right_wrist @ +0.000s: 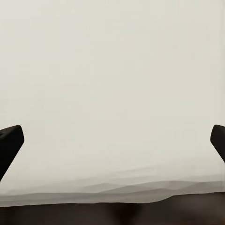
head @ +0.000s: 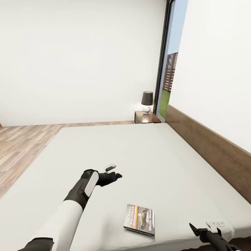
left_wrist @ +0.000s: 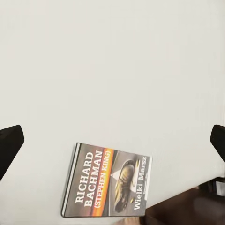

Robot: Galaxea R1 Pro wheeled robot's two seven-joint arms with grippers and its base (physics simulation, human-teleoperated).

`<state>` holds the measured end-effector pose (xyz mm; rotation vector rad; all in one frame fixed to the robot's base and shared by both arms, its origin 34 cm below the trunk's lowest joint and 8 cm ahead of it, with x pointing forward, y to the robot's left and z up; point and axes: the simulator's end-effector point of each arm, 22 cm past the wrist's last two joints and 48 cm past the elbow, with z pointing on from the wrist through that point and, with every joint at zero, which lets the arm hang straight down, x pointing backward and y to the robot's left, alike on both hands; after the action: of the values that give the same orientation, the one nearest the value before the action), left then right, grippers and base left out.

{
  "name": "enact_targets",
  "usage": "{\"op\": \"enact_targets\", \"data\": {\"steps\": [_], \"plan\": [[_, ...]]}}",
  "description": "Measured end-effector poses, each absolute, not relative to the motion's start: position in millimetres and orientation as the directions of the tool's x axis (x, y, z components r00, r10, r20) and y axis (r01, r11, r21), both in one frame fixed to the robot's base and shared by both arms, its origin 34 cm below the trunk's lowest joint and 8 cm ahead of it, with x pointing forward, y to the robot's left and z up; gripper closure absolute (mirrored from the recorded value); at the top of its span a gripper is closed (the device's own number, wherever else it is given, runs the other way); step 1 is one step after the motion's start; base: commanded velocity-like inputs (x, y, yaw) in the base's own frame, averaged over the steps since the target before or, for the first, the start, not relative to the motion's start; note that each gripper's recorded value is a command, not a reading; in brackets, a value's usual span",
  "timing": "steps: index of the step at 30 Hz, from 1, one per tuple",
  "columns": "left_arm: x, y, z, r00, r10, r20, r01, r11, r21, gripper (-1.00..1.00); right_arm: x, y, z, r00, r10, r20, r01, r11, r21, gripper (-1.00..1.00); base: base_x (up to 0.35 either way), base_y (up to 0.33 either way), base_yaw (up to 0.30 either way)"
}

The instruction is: In the bedroom, move the book from the bed onto either nightstand, and place the two sandals side by side next to the bed.

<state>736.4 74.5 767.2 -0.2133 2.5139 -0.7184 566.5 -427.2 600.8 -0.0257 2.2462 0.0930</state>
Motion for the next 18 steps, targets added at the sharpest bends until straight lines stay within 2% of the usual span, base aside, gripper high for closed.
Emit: {"op": "enact_targets", "data": {"steps": [18], "plan": [[734.8, 70.9, 766.3, -0.86, -0.276, -0.43, -0.007, 0.848, -0.53, -1.0, 566.4, -427.2, 600.9, -0.627, 0.013, -0.779, -0.052, 0.997, 0.059, -1.0, 0.0, 0.0, 0.0]]}}
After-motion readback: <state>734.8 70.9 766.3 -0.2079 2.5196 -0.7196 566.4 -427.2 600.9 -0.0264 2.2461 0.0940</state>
